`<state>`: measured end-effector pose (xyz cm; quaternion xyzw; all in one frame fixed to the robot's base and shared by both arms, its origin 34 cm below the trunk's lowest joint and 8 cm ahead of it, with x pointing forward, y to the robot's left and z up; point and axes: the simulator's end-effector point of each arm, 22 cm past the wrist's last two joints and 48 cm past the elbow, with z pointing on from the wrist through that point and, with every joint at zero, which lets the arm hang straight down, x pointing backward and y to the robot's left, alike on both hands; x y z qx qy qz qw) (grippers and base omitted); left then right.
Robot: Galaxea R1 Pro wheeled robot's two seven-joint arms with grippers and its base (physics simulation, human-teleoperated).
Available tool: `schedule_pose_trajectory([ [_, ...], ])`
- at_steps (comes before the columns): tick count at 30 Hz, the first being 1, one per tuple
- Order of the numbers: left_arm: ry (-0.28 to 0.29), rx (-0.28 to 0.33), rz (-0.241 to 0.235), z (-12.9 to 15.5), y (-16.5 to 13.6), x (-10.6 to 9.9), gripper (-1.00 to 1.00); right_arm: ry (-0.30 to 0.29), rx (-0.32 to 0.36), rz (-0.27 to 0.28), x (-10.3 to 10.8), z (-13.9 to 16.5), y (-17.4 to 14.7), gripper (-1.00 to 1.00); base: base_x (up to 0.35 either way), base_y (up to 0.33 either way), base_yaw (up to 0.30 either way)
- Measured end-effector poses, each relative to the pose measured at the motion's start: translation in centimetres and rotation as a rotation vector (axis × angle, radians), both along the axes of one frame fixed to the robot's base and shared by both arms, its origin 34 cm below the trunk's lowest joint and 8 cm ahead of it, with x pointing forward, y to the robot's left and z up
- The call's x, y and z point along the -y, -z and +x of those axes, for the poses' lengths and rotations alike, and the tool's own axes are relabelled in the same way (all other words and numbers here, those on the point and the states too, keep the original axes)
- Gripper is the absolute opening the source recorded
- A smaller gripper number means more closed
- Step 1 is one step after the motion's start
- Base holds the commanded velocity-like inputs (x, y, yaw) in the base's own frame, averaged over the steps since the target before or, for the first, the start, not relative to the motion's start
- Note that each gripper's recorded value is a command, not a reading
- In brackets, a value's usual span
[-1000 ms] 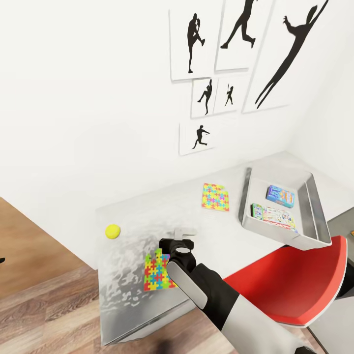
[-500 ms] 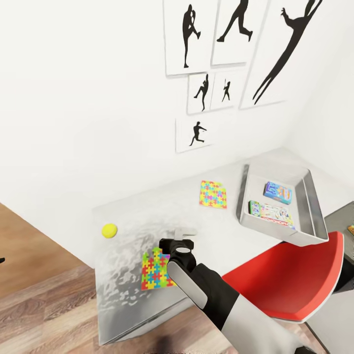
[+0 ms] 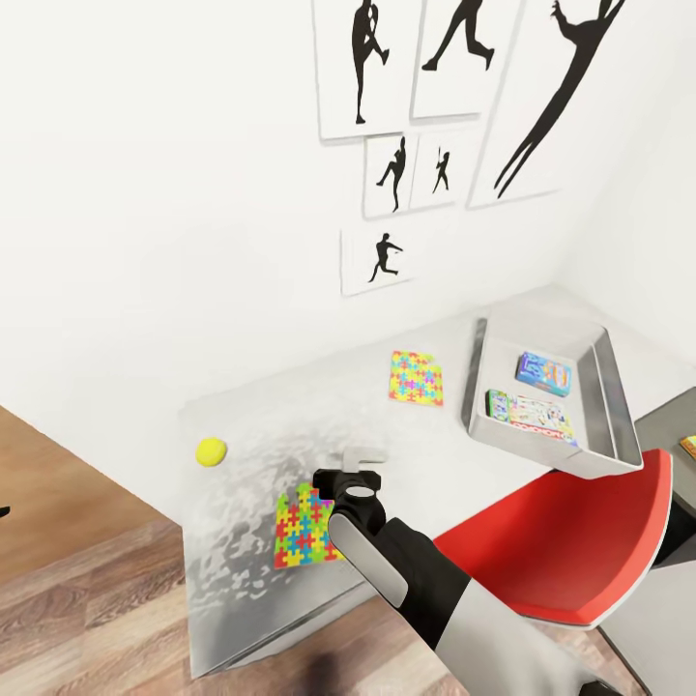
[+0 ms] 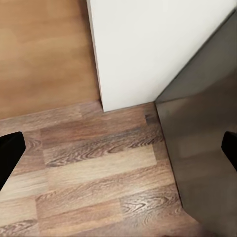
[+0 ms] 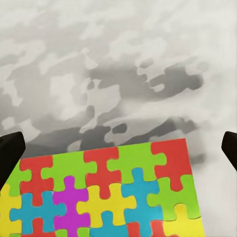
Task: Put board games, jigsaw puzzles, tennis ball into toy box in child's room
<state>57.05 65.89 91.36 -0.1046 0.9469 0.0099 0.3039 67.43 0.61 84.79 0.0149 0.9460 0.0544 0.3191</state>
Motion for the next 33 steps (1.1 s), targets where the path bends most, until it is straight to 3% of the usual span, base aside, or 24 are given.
schedule_pose_trajectory([
  [33,0.004,-0.028,-0.002,-0.2,1.5,0.2,1.00,-0.002,-0.029,-0.001,0.0,-0.5,1.7,1.00,0.017,0.020,0.000],
])
